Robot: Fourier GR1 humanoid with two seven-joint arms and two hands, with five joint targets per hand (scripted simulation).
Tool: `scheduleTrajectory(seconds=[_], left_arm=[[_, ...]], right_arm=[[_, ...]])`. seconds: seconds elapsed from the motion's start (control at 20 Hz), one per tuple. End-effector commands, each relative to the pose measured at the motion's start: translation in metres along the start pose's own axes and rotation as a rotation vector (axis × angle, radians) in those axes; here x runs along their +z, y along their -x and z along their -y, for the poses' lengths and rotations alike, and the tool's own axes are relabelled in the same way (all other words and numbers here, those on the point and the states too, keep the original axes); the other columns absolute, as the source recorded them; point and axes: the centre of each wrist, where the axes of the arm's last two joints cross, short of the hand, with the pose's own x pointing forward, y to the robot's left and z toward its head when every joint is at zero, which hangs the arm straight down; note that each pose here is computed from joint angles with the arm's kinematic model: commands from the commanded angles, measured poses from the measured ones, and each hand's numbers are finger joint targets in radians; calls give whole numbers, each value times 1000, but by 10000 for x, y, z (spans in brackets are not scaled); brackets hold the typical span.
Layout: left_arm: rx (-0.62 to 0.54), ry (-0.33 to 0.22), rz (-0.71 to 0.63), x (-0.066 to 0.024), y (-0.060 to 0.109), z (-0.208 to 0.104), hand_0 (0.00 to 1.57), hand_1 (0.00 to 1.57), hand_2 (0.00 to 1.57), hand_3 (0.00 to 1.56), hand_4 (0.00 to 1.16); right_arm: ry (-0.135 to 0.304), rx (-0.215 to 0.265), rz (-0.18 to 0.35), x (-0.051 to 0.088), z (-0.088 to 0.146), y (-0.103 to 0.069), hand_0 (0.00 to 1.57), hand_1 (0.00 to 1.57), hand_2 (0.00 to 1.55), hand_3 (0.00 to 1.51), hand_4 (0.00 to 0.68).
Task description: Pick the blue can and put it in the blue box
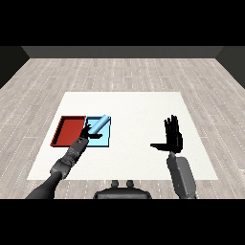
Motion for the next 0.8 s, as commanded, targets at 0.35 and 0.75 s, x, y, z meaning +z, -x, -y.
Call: scheduleTrajectory(seconds=[0.35,0.75], left_arm=[[330,-298,504,51,-295,-40,0,0,0,0,0],[527,-99,888,397,-137,43,0,0,0,0,0]], right_arm=[[-22,-21,-1,55,2,-22,0,0,0,0,0],[-33,22,-27,29,14,-14,0,0,0,0,0]])
